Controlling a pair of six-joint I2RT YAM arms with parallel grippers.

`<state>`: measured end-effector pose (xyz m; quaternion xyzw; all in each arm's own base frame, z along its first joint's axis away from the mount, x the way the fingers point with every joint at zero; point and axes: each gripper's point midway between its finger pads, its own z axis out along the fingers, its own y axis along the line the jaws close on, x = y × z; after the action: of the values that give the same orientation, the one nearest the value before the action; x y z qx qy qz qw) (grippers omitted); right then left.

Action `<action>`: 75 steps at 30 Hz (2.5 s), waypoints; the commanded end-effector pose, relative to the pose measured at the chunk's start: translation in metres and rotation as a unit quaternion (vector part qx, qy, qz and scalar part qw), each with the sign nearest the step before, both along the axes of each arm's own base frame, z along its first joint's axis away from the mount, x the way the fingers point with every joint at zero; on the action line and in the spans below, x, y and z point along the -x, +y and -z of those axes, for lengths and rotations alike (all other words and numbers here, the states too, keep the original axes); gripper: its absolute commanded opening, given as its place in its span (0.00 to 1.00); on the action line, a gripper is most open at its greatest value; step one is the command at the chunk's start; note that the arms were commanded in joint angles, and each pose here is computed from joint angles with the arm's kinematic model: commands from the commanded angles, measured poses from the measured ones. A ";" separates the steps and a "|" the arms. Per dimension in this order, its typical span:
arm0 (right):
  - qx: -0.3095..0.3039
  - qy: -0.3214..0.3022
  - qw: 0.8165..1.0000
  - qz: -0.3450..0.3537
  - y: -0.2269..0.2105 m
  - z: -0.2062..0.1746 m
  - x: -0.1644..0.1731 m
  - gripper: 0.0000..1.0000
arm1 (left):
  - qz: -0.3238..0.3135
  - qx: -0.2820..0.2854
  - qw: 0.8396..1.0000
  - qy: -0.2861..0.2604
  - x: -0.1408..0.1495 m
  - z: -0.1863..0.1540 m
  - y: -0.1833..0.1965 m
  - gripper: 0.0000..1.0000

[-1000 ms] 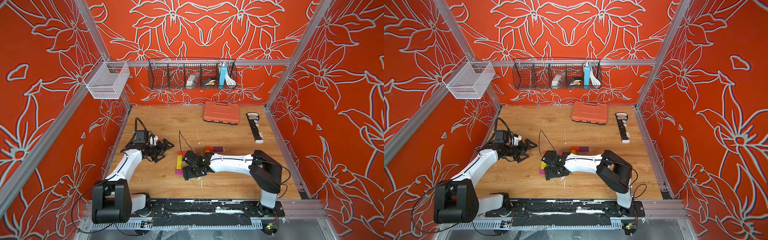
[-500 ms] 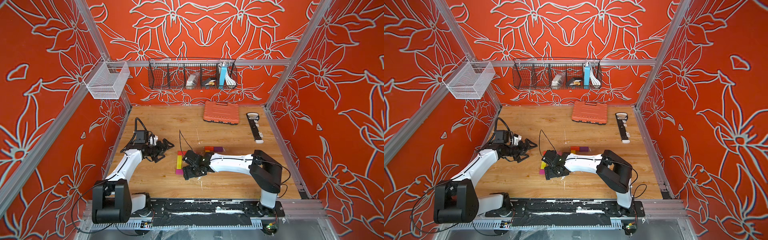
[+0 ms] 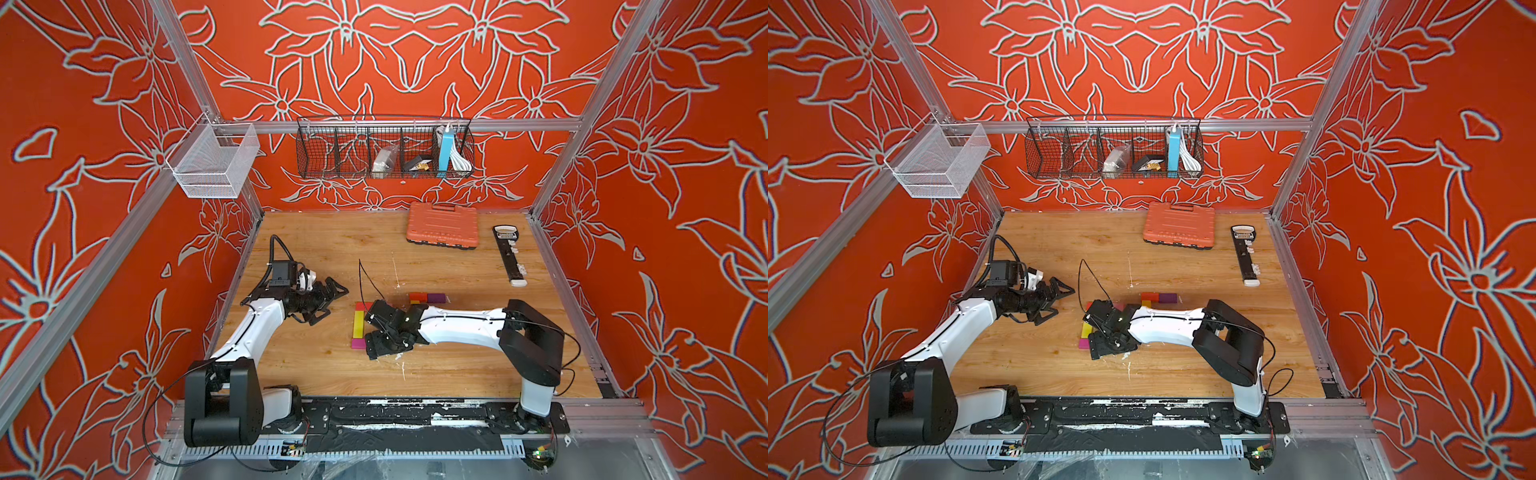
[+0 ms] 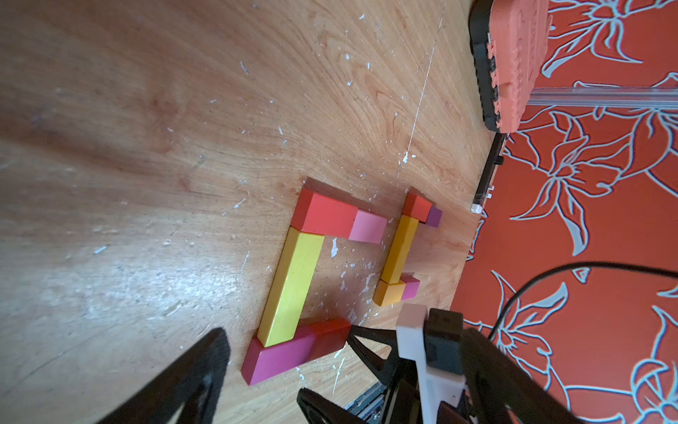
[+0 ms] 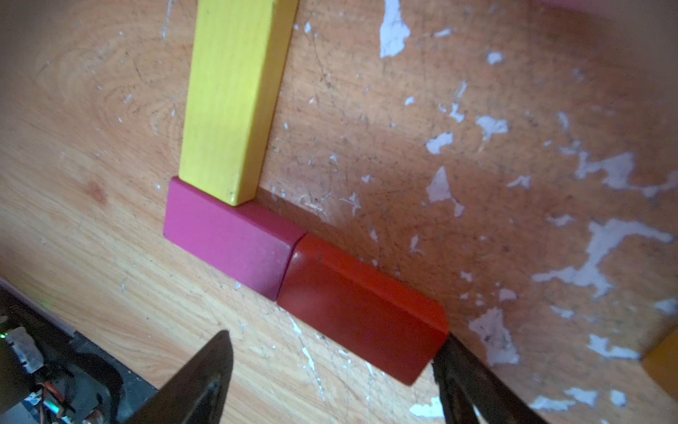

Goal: Assemble the letter c with building blocks
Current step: Assemble the building block at the center of the board, then reset both arms

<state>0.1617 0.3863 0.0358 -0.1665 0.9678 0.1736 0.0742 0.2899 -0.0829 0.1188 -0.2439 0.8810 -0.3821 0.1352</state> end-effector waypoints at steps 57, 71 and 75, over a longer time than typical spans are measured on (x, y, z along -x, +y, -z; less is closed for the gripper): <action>0.170 -0.481 0.818 0.265 -0.411 -0.062 -0.209 0.98 | -0.046 -0.449 0.822 -0.347 -0.080 0.034 0.098 0.98; 0.165 -0.495 0.813 0.260 -0.408 -0.060 -0.206 0.98 | -0.047 -0.439 0.828 -0.346 -0.080 0.035 0.100 0.98; 0.166 -0.491 0.815 0.260 -0.409 -0.059 -0.208 0.98 | -0.046 -0.444 0.824 -0.349 -0.078 0.034 0.098 0.98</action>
<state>0.3695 -0.0219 0.0937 0.0232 0.8259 -0.1192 0.5506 0.3629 0.0176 0.0743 -0.0552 0.8464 -0.0020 0.5296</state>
